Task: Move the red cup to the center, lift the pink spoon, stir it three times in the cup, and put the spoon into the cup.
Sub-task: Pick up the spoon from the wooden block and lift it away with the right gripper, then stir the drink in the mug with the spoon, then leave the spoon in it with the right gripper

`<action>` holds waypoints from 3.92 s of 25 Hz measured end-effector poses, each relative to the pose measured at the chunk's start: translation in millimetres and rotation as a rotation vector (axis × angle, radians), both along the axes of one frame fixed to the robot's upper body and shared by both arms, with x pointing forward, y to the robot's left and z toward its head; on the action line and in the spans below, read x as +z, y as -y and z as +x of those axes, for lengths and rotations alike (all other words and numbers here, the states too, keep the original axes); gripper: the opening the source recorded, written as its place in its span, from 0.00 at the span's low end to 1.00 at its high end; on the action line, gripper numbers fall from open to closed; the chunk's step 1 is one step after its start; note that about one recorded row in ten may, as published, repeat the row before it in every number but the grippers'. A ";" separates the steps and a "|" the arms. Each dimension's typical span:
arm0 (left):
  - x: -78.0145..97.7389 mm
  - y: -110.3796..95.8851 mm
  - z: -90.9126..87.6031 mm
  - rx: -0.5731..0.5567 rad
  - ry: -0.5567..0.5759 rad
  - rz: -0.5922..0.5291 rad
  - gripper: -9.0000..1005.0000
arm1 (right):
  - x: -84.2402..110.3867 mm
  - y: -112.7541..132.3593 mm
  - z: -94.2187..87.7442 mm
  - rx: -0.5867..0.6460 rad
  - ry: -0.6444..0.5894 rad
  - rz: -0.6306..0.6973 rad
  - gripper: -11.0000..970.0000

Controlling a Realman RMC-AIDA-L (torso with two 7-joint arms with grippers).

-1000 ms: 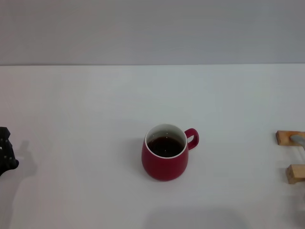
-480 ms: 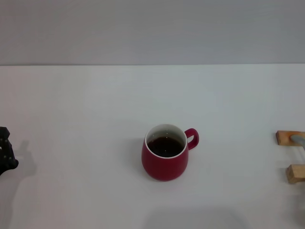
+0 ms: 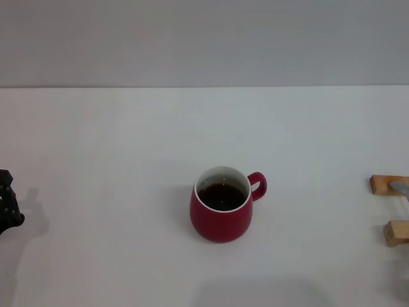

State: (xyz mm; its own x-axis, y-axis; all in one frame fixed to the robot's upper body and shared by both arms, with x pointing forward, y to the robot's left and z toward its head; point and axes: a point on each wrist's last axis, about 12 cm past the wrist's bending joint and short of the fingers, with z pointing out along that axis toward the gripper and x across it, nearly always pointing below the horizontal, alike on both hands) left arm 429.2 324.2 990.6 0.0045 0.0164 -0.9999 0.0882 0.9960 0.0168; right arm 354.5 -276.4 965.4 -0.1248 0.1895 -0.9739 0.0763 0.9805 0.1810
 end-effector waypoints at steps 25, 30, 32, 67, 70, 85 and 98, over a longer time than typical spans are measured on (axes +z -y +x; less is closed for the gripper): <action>0.4 -0.9 -0.9 0.001 0.004 0.001 0.01 | -2.1 0.2 1.9 0.014 -0.019 -0.012 0.14; 0.5 -1.0 -0.9 0.001 0.004 0.001 0.01 | -1.8 -1.1 3.8 0.020 -0.016 -0.011 0.13; 0.5 -0.9 -0.9 0.001 0.004 0.001 0.01 | -0.9 -3.2 4.7 0.025 -0.010 -0.006 0.13; 8.1 -2.1 -0.8 0.015 0.070 -0.011 0.01 | 100.7 -73.9 49.9 0.258 0.484 0.021 0.09; 8.0 -2.7 -0.6 0.023 0.069 -0.013 0.01 | 102.5 -90.8 54.8 0.306 0.488 0.044 0.09; 6.1 -6.9 -13.3 0.052 0.070 -0.019 0.01 | 100.7 -140.0 46.1 0.455 0.439 0.061 0.09; 5.5 -8.4 -17.3 0.062 0.070 -0.020 0.01 | 91.4 -150.3 32.7 0.494 0.369 0.070 0.09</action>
State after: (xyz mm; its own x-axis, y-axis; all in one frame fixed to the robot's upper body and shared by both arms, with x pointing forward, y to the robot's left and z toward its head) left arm 411.9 332.7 996.1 0.0738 -0.0010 -0.9973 0.0256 0.9997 0.0009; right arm 387.2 -126.1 1056.8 0.1284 0.2602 -0.9570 -0.4630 0.8691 0.1742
